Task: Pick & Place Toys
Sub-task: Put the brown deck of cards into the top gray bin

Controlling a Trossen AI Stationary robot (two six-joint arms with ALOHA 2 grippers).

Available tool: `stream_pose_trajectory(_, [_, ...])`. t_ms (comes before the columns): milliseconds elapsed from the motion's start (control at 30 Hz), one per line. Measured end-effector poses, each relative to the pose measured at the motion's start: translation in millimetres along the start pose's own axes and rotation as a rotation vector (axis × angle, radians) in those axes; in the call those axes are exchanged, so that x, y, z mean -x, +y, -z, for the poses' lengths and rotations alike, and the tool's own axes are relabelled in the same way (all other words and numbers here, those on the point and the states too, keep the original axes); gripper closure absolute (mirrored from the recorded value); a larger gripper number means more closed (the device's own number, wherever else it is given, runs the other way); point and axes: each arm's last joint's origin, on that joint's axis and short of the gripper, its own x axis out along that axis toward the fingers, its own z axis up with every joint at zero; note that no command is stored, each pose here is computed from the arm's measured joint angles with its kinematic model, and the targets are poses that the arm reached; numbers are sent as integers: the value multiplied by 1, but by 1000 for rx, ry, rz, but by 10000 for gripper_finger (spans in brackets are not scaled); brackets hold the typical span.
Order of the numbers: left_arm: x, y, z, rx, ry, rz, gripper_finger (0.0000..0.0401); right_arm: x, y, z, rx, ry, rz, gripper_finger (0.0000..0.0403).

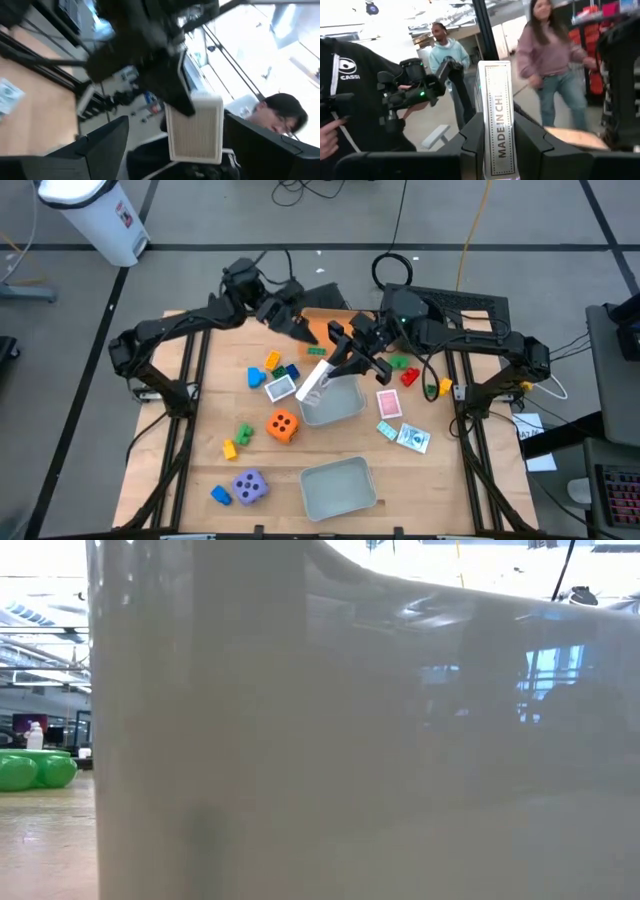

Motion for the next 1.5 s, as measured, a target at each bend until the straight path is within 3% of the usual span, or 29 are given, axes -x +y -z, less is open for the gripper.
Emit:
stream_pose_trajectory(200, [25,11,-5,-19,-66,-75,68,-6,1,14,-93,92,14,339])
stream_pose_trajectory(300, [36,22,-6,-53,-158,-179,68,-11,3,24,-99,141,46,339])
stream_pose_trajectory(433, [46,42,-1,-83,-289,-440,68,-14,4,36,-103,210,116,338])
stream_pose_trajectory(533, [48,48,13,-40,-317,-672,68,-15,6,43,-125,265,137,339])
stream_pose_trajectory(633, [45,42,29,-9,-306,-888,68,-13,4,57,-173,332,149,339])
stream_pose_trajectory(733, [35,23,44,-47,-301,-1021,68,-8,0,78,-243,381,187,338])
stream_pose_trajectory(933, [9,-28,68,-155,-348,-1022,68,0,-6,110,-319,434,300,339])
stream_pose_trajectory(1100, [-11,-54,92,-173,-354,-1037,68,2,-10,114,-304,438,408,338])
stream_pose_trajectory(1367, [-43,-48,121,-177,-262,-1212,68,8,-15,119,-218,483,645,335])
stream_pose_trajectory(1500, [-57,-32,121,-226,-177,-1245,68,11,-16,122,-271,503,757,337])
